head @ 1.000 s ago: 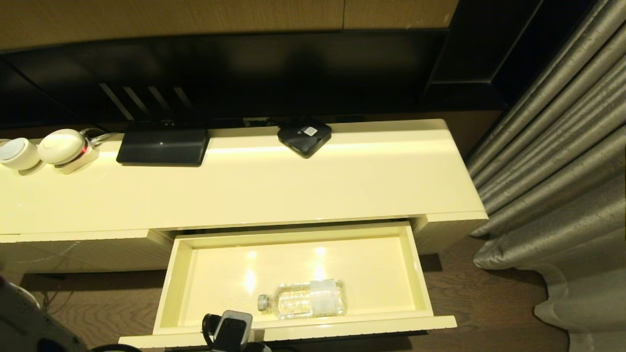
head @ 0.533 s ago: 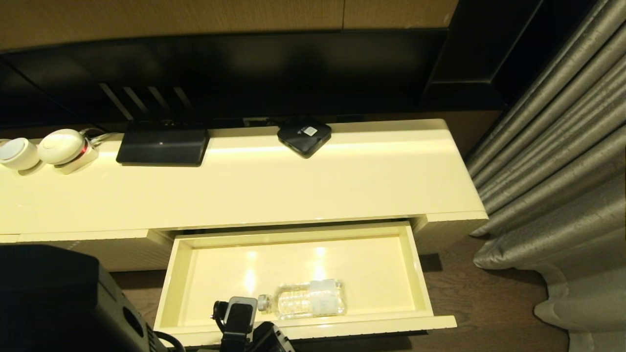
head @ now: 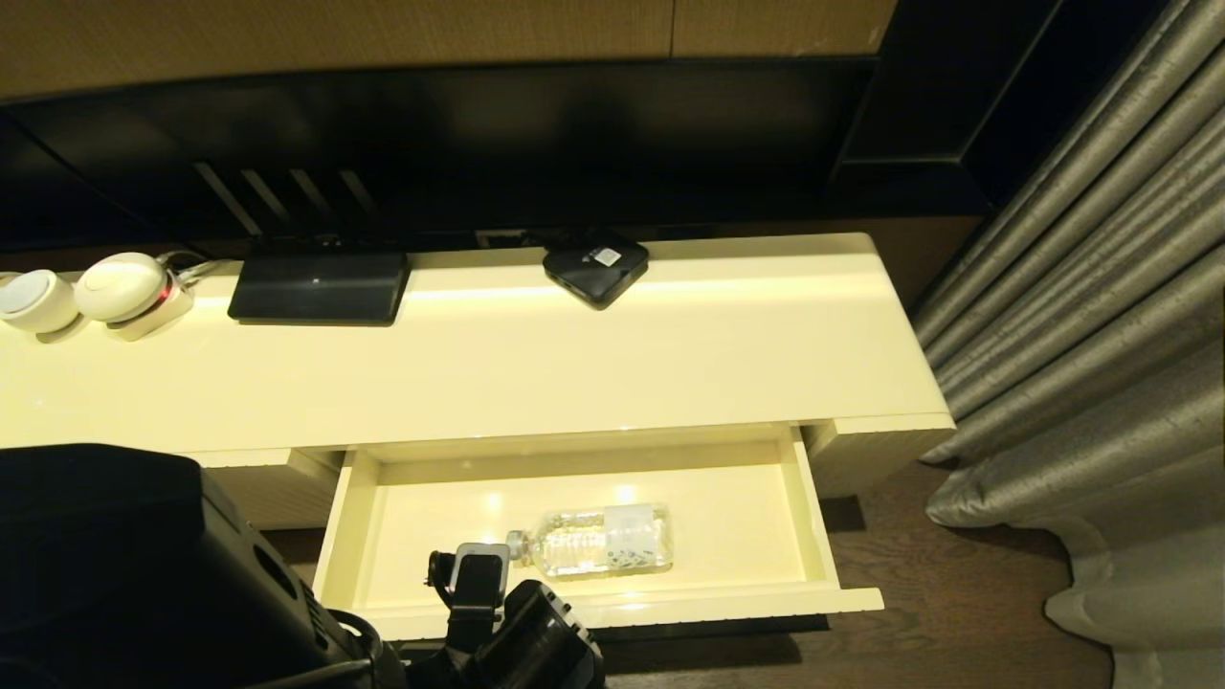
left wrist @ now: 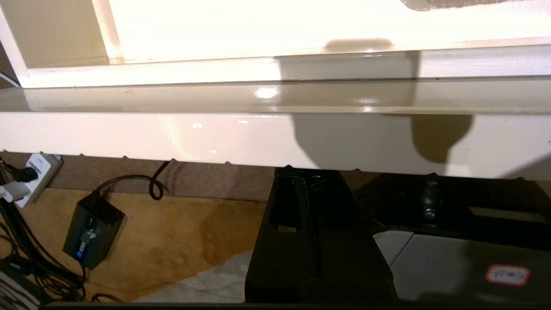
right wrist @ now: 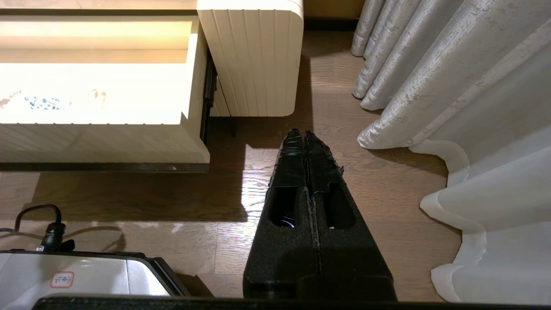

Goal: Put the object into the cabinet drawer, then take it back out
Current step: Close the drawer

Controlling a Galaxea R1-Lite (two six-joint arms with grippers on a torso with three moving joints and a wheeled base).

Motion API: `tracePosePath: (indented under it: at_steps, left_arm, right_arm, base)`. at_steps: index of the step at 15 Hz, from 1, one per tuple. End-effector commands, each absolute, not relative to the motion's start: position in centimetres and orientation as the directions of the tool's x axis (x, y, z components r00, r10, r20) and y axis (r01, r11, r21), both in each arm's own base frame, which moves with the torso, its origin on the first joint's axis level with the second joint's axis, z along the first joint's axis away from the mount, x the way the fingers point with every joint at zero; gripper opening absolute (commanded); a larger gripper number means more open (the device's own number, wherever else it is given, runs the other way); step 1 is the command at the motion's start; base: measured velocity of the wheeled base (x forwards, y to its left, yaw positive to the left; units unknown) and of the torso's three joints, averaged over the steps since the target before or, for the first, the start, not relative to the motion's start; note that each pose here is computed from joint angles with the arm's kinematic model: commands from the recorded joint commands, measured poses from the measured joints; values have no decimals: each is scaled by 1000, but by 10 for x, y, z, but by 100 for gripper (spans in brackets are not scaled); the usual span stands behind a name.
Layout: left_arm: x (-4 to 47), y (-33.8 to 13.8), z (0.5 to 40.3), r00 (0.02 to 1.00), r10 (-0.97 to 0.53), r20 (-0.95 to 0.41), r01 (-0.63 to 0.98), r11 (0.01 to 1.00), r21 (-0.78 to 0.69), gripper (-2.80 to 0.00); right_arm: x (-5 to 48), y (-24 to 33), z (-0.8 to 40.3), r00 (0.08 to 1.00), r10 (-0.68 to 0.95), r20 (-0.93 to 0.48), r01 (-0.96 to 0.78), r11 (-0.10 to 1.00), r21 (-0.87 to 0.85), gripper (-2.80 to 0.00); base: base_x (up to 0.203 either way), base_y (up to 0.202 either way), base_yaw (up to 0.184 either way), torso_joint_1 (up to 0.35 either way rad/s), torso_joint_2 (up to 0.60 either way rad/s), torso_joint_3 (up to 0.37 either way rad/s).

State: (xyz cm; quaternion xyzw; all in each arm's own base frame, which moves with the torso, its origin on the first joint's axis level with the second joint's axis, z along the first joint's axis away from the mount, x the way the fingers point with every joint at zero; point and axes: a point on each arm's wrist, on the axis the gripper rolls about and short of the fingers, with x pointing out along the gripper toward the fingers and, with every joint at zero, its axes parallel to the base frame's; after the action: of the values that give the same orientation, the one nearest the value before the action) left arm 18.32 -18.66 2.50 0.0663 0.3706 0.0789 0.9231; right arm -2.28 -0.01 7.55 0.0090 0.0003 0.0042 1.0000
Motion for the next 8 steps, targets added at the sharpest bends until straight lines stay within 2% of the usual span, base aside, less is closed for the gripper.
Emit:
tracePosePath:
  at_steps: [1,8]
  left_arm:
    - [193,-185,28,720,210,-662,-131,977,168,-280]
    - [230,-180,43,743,239,-626,-194,971,140,-280]
  right_arm:
    - [-23,0,75,1000,9,-2,-9,1000,18,-280]
    - [-23,0,76,1000,9,-1,-9,1000,18,-280]
  base:
    - [0,0,0,0,0,0]
    - [0,0,0,0,0,0]
